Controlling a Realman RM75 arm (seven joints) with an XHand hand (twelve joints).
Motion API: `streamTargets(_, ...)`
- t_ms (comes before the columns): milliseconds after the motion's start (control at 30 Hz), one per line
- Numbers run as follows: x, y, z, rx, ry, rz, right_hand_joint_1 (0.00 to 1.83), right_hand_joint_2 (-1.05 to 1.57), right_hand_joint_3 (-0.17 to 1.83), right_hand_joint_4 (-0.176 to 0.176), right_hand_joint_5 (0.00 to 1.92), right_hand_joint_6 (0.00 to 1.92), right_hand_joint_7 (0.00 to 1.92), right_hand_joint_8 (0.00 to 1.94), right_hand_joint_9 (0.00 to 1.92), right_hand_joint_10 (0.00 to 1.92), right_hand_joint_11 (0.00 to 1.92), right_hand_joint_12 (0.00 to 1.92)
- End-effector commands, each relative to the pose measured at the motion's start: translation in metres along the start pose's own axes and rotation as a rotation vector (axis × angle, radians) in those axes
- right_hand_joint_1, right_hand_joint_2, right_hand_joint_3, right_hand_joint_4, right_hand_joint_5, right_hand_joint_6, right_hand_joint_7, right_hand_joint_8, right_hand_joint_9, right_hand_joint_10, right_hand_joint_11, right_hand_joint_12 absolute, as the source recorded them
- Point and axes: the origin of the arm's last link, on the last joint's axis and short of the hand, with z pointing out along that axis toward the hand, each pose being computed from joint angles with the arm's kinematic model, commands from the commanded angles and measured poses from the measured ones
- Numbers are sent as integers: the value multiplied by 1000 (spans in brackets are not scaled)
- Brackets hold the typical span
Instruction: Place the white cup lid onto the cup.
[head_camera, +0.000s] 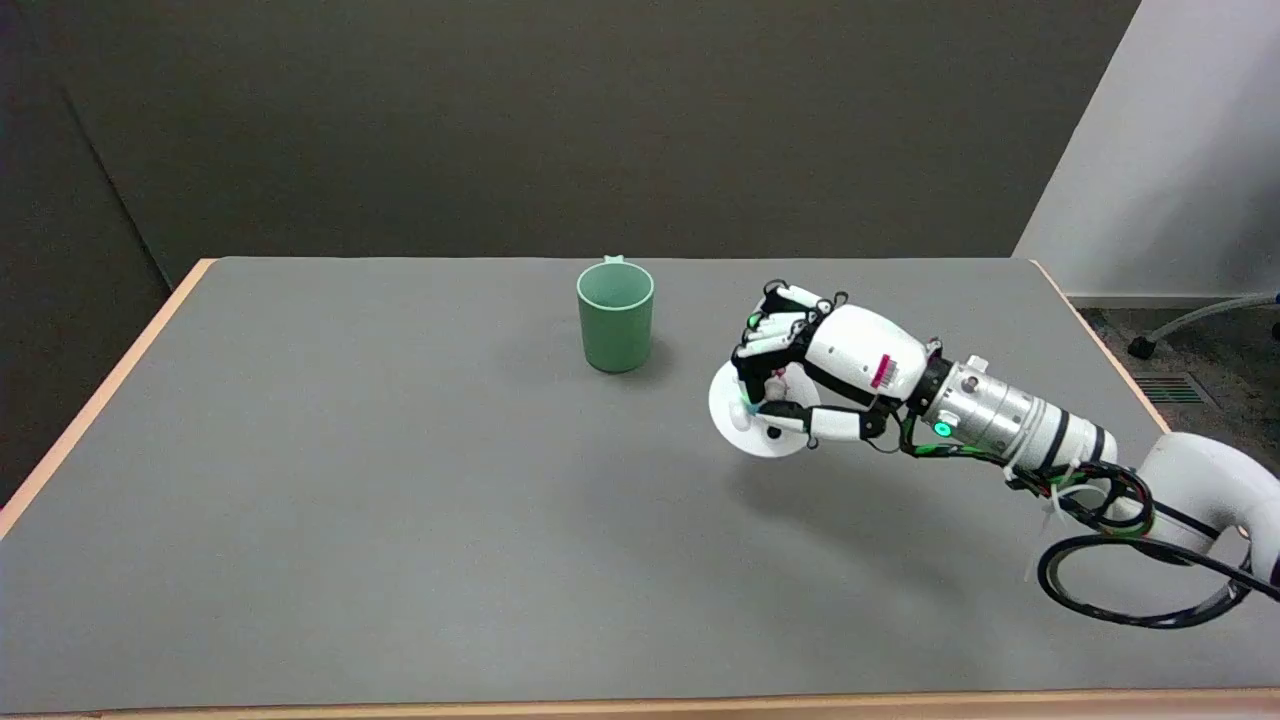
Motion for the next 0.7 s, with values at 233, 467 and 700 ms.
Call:
streamTargets(233, 18, 10, 56, 26, 41, -3, 1135, 1200, 120, 25, 702, 1347, 741, 1434, 540, 858, 10, 1278)
streamTargets(467, 20, 14, 75, 18, 64, -1, 1134, 1202, 120, 26, 701, 1349, 738, 1436, 541, 852, 9, 1276)
streamTargets(700, 20, 16, 96, 21, 78, -1, 1134, 1204, 115, 26, 700, 1351, 739, 1437, 543, 849, 12, 1269)
